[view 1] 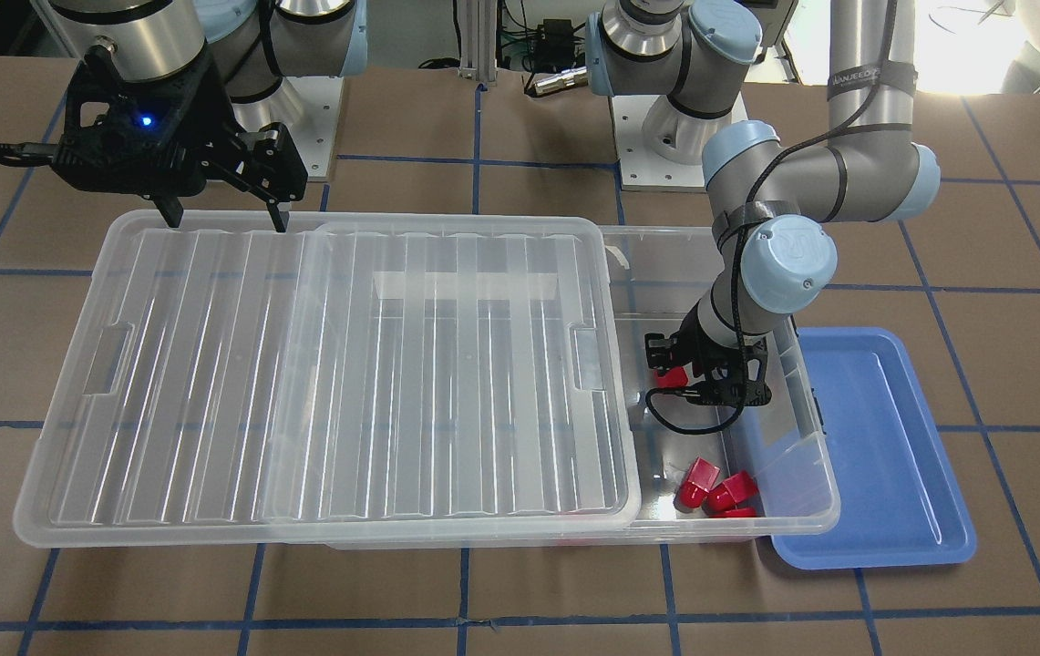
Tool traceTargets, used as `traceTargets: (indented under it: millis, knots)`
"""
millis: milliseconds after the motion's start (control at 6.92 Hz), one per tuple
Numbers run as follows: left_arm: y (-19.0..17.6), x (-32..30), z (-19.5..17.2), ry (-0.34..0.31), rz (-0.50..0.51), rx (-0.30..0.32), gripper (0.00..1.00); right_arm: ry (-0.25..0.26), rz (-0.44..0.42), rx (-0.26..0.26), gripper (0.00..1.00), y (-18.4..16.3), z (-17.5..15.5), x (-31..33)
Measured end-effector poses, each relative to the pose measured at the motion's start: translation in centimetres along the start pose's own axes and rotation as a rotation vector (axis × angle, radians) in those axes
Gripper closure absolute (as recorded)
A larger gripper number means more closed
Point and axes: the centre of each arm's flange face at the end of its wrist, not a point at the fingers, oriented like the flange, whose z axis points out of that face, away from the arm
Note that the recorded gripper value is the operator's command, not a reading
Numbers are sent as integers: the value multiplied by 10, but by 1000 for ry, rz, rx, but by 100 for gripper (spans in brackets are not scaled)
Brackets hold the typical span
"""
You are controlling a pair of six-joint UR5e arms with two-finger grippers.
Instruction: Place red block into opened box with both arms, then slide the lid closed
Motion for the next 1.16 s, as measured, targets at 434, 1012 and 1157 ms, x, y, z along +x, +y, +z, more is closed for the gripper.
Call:
traceTargets:
  millis: [434,1012,1157]
  knots:
    - [-7,4,-54,-5,8,69,0,-15,18,22,1,-12,-11,24]
    - [11,19,-197,-11,28,80,0,76,-59,-3,4,-36,-7,217]
    - [20,24,-219,-14,34,100,0,71,-71,-24,4,-34,1,253]
